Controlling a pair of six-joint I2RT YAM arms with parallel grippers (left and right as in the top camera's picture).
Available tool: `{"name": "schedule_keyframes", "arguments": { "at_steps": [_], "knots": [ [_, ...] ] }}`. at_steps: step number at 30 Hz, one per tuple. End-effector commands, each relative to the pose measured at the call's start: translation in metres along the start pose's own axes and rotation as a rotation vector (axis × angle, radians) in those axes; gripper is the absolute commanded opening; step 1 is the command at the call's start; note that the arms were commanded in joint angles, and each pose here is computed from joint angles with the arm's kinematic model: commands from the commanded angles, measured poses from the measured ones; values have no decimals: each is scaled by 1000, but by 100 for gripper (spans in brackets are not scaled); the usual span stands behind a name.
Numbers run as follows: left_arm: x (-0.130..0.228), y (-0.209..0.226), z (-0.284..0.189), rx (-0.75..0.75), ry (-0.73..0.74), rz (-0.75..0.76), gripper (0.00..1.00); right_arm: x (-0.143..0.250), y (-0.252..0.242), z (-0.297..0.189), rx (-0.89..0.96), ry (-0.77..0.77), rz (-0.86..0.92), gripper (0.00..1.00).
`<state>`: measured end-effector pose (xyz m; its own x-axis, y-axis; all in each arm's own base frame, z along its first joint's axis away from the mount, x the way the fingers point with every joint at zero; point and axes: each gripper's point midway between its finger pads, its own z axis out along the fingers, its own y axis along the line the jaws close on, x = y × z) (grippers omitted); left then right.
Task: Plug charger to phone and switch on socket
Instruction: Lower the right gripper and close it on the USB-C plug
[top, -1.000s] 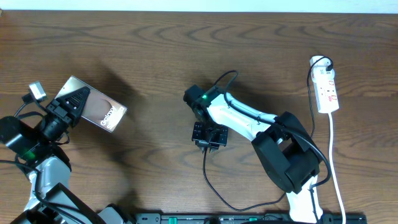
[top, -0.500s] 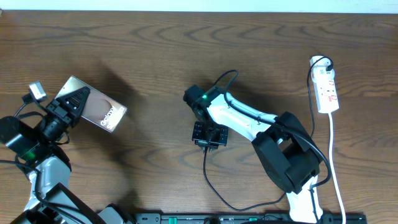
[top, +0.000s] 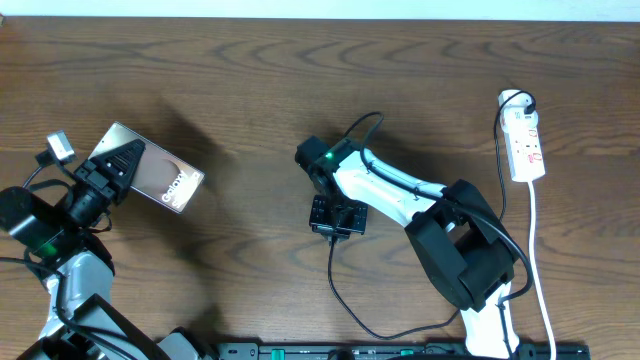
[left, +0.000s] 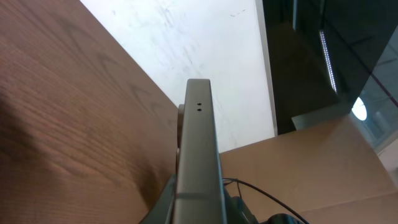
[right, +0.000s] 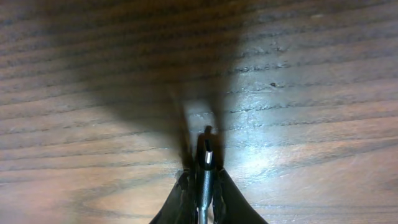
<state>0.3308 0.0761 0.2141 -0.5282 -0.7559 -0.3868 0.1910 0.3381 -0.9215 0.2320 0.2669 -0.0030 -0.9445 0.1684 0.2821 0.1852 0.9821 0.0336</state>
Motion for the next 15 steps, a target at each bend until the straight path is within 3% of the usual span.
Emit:
{"name": "schedule_keyframes", "arguments": {
  "at_steps": [1, 15],
  "knots": [
    [-4, -10, -1, 18, 13, 39, 7, -9, -5, 5, 35, -42, 6, 6],
    [-4, -10, -1, 18, 14, 40, 7, -8, -7, 5, 43, -34, 8, 1]
  ]
}}
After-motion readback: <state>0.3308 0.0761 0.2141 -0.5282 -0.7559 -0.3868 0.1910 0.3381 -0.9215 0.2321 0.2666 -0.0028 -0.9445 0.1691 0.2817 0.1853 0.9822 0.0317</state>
